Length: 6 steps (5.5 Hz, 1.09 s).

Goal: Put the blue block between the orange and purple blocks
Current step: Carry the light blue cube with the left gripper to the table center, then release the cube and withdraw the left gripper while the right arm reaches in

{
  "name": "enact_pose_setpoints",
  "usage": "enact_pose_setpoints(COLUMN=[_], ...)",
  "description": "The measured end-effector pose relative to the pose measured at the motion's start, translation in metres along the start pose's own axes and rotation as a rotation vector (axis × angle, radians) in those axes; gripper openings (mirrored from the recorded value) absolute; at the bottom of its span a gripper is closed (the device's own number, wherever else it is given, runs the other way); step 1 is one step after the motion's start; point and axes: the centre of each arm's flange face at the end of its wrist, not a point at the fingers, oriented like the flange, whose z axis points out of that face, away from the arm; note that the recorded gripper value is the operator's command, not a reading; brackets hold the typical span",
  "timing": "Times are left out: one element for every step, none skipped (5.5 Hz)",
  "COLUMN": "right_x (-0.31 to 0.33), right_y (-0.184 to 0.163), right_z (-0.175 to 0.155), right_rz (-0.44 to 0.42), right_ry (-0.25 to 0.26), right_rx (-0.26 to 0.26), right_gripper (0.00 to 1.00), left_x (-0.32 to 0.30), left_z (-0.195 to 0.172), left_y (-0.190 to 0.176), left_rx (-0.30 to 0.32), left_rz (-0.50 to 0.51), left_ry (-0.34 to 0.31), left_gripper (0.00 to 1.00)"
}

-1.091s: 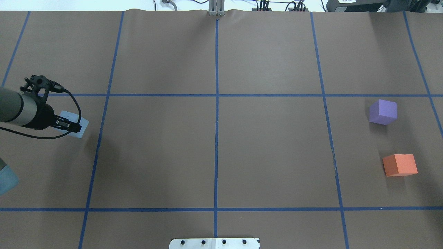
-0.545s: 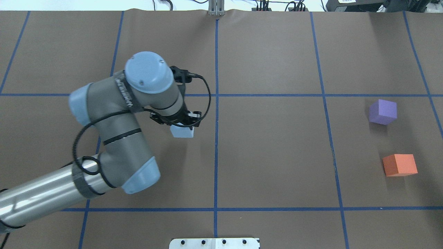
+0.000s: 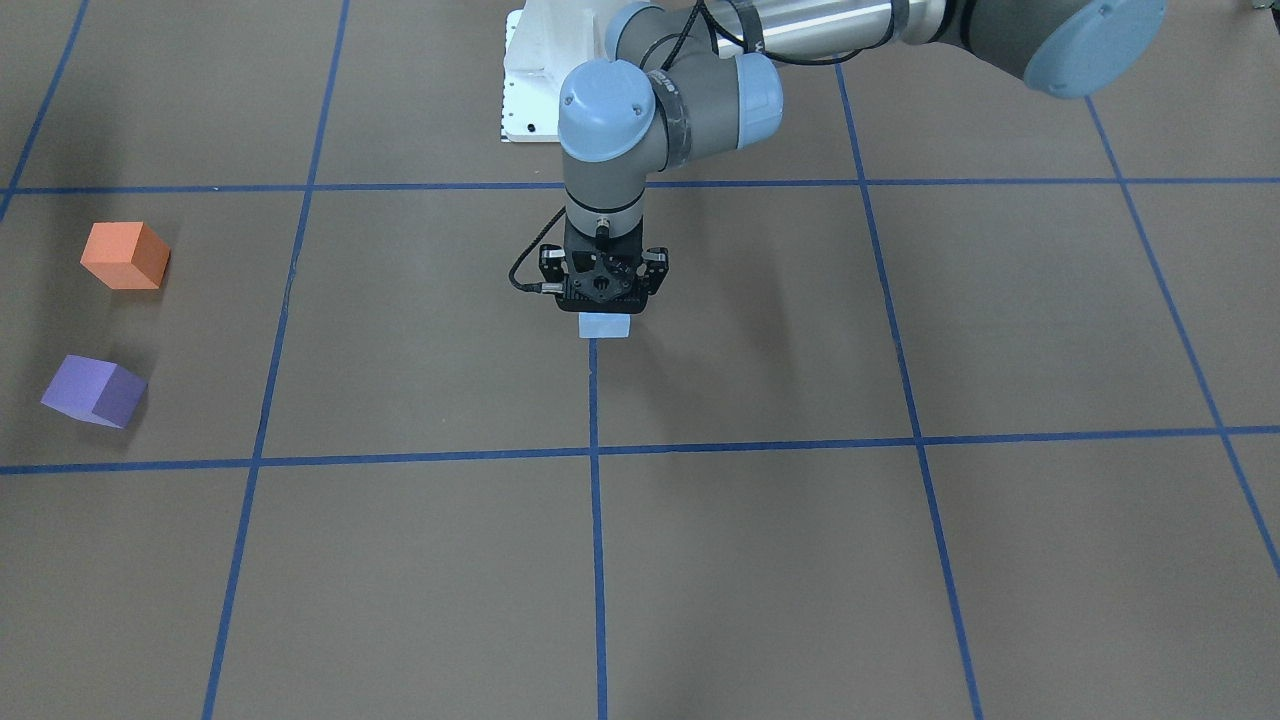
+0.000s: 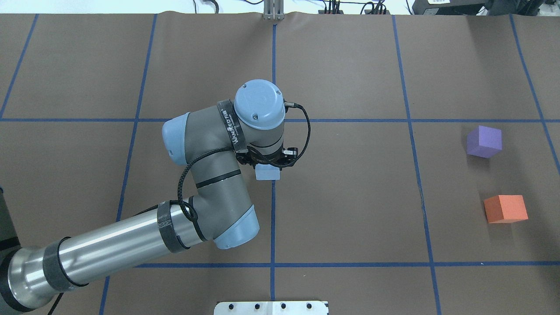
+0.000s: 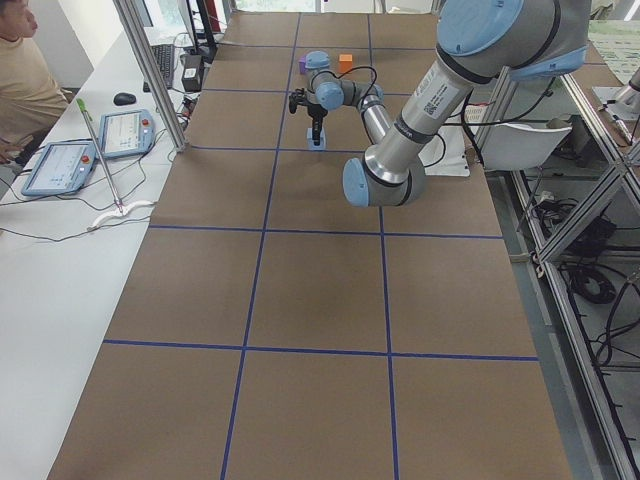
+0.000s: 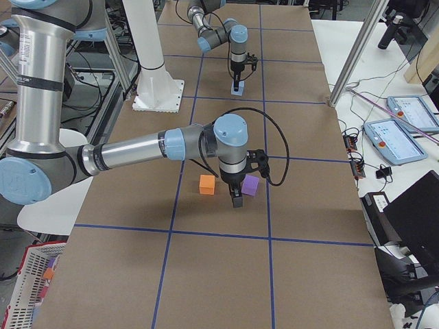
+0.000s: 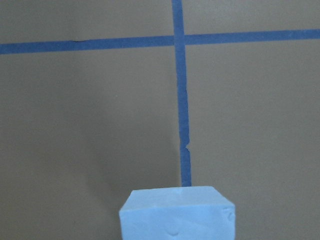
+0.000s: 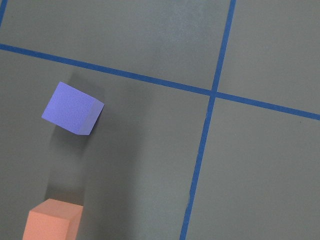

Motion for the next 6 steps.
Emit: enact_pose_setpoints(right_x=[0.000, -0.005, -0.015, -0.032, -0.063, -0.109], right_y=[0.000, -0.002, -0.005, -0.014, -0.025, -0.043], right_z=[0.000, -0.004, -0.010, -0.018, -0.024, -0.030], right_rz=[-0.001, -0.010, -0.038, -0.104, -0.191, -0.238], right_ry=[0.000, -0.013, -0.055, -0.133, -0.273, -0.413], right_rx=[0.001, 0.011, 0.045, 0.108, 0.164, 0.175], right_gripper=[1.00, 1.00, 1.00, 0.99, 0.99, 0.99], left_x=[0.004, 0.004, -0.004, -0.027, -0.067, -0.123], left_z=[0.006, -0.005, -0.035, -0.074, -0.111, -0.138], left_y=[0.003, 0.000, -0.014, -0.031, -0.046, -0.062], left_rx=[-0.003, 0.009, 0.027, 0.036, 0.046, 0.068], left_rz=[-0.024, -0.029, -0.017, 0.041, 0.130, 0.203], left_ry=[-0.007, 0.005, 0.027, 0.013, -0.033, -0.072], left_gripper=[1.00, 0.99, 0.99, 0.99, 1.00, 1.00])
